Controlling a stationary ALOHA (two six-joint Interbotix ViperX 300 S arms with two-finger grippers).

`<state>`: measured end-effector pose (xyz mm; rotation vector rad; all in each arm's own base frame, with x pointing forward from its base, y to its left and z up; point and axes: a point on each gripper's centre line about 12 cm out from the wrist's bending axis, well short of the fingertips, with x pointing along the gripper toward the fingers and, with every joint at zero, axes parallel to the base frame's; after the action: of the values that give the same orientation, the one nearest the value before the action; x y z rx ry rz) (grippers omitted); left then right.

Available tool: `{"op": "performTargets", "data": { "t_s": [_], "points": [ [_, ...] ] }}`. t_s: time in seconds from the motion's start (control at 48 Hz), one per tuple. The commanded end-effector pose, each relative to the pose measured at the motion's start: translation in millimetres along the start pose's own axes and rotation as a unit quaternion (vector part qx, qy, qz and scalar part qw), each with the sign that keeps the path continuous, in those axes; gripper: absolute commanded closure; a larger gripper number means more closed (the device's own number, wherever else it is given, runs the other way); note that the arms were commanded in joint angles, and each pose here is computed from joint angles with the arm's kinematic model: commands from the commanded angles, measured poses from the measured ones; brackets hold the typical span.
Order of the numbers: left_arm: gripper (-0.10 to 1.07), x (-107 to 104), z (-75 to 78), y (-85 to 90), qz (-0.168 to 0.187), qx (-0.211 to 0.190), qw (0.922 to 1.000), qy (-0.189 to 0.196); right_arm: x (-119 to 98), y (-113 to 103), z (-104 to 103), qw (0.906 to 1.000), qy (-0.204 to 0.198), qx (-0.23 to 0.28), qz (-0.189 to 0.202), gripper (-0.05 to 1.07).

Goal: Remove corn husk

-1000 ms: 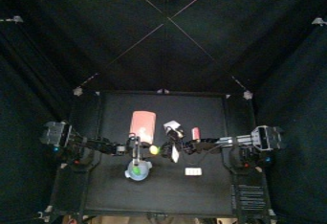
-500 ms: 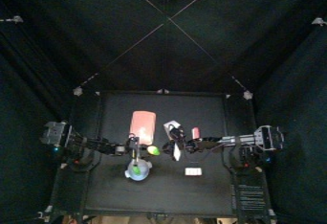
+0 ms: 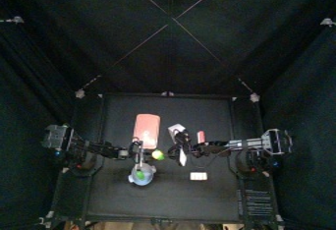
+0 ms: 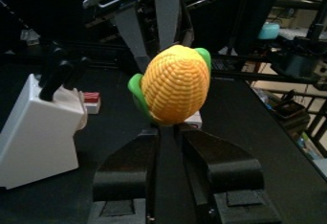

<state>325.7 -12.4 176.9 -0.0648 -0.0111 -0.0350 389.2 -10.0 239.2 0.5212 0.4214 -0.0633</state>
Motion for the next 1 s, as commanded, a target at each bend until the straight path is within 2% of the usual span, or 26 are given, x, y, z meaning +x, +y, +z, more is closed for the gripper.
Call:
{"op": "performTargets", "data": {
  "t_s": [0.0, 0.167, 0.708, 0.979],
  "points": [
    [0.26, 5.9, 15.3, -1.2, -0.006, 0.003, 0.9995, -0.030, -1.7, 5.0, 10.6, 0.9999, -0.014, -0.001, 0.008, 0.46],
    [0.20, 6.4, 15.2, -1.3, -0.004, 0.003, 0.9995, -0.030, 1.3, 4.4, 10.1, 0.9999, -0.012, 0.000, 0.007, 0.46],
    [0.20, 15.1, 14.2, -1.1, -0.004, 0.002, 0.9995, -0.031, 15.6, 3.1, 12.1, 0.9999, -0.009, 0.005, 0.004, 0.46],
    [0.21, 15.0, 13.1, 8.6, 0.033, -0.021, 0.9987, -0.031, 19.3, 4.3, 9.8, 1.0000, -0.004, 0.005, 0.005, 0.46]
  ]
}}
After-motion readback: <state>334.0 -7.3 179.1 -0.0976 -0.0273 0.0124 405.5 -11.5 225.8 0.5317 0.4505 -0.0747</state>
